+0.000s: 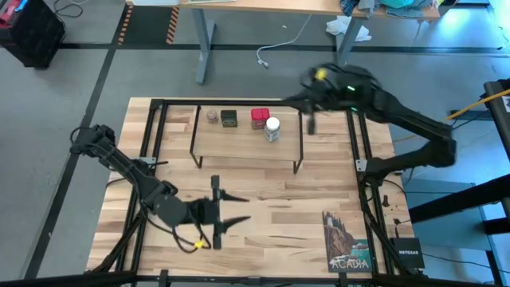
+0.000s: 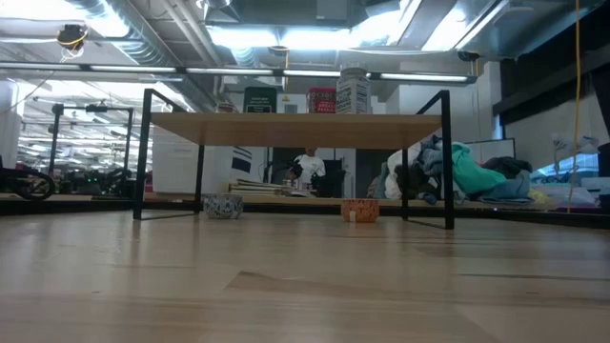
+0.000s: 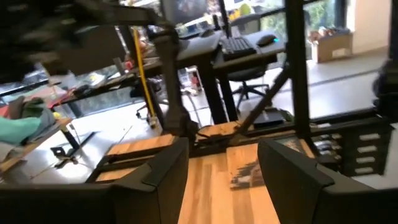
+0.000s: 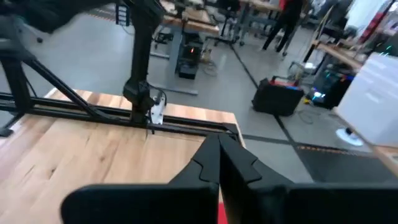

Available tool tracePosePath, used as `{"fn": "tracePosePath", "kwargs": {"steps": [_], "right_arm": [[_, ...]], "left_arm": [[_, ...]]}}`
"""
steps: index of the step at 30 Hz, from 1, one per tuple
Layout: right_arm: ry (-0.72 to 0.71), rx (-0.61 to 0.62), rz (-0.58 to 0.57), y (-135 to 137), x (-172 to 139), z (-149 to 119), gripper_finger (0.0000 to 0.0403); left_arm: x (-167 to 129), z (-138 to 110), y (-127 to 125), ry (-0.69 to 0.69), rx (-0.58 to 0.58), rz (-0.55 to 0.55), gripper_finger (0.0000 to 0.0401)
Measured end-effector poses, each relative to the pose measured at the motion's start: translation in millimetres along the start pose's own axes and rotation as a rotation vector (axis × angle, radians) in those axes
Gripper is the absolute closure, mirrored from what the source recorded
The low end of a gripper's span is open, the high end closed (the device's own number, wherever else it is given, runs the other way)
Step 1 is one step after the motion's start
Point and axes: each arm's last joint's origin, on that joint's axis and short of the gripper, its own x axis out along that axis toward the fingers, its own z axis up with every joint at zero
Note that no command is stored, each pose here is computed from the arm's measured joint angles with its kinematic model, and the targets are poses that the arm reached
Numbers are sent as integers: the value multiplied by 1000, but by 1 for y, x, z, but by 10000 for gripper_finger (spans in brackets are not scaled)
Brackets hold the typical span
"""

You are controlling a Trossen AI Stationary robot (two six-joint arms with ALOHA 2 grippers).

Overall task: Shelf spices
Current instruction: Adjust the white seasoning bottle

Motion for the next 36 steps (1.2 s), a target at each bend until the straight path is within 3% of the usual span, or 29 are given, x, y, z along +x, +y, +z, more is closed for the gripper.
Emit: {"fn": "tracePosePath", "kwargs": {"steps": [6,9,17,24,29,36], "right_arm": [[-75,-6,-69,25,-78,-2,403],[-63,25,-103,35,-110,-8,403],[-122,51,-140,57,-161,-19,403],[-101,29,-160,64,-180,-26,403],[-98,13,-161,64,-180,-26,403],[-77,-35,-158,63,-173,-25,403]], "left_arm": [[19,-26,38,28,-43,95,216],[36,-37,62,50,-46,88,216],[71,-74,143,234,-138,128,216],[87,-99,185,308,-182,143,218],[101,-130,195,441,-200,149,237],[117,-147,203,427,-215,163,275]]}}
